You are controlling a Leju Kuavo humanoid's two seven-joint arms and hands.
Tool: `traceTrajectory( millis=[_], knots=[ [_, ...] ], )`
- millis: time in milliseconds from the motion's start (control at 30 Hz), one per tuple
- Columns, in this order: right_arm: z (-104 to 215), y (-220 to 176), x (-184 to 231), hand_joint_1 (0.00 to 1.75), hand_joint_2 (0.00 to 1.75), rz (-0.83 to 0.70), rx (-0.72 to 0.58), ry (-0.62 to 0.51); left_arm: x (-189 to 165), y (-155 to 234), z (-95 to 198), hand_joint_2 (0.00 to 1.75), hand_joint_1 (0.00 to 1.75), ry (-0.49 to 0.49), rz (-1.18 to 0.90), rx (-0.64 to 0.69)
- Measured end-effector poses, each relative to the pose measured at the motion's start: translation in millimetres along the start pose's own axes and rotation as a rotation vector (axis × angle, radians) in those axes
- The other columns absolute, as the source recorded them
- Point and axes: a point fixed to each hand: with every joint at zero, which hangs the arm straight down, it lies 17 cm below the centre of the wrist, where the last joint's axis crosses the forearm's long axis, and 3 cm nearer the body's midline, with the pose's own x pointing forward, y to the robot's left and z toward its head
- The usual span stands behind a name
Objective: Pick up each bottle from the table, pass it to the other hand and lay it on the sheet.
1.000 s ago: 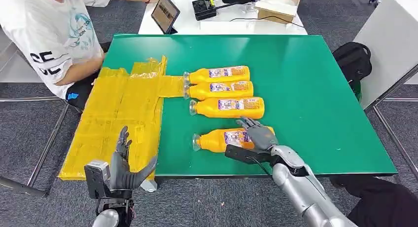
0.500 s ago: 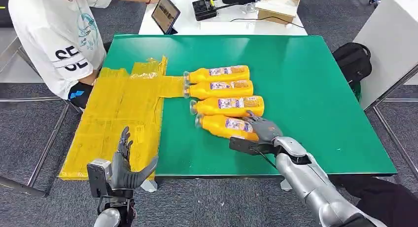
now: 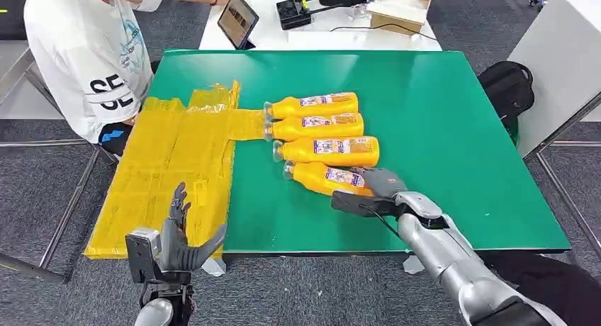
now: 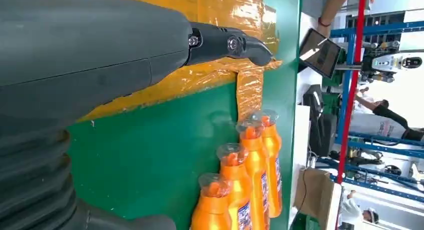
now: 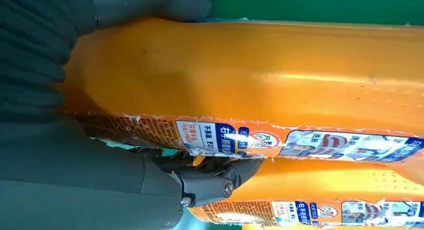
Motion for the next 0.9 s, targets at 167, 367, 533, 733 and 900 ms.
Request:
traceTrajectory(
  millis=[167, 367, 533, 733, 900],
  knots=[
    [1, -3, 20, 1.75, 1.75, -0.095, -0.081, -0.075, 0, 0, 0, 1.75, 0.0, 0.0, 0.0, 0.0],
    [31, -24, 105, 1.75, 1.75, -0.283, -0.317, -0.315, 3, -6, 1, 1.75, 0.0, -0.014, 0.013, -0.01],
    [57, -60, 129, 1.75, 1.75, -0.388, -0.487, -0.43, 5, -9, 1, 1.75, 0.0, -0.023, 0.019, -0.016],
    [138, -125, 144, 1.75, 1.75, -0.546, -0.892, -0.591, 14, -44, -14, 1.75, 0.0, -0.053, 0.088, -0.1],
    [162, -137, 137, 1.75, 1.75, -0.606, -0.991, -0.59, 20, -68, -18, 1.75, 0.0, -0.046, 0.167, -0.16]
  ],
)
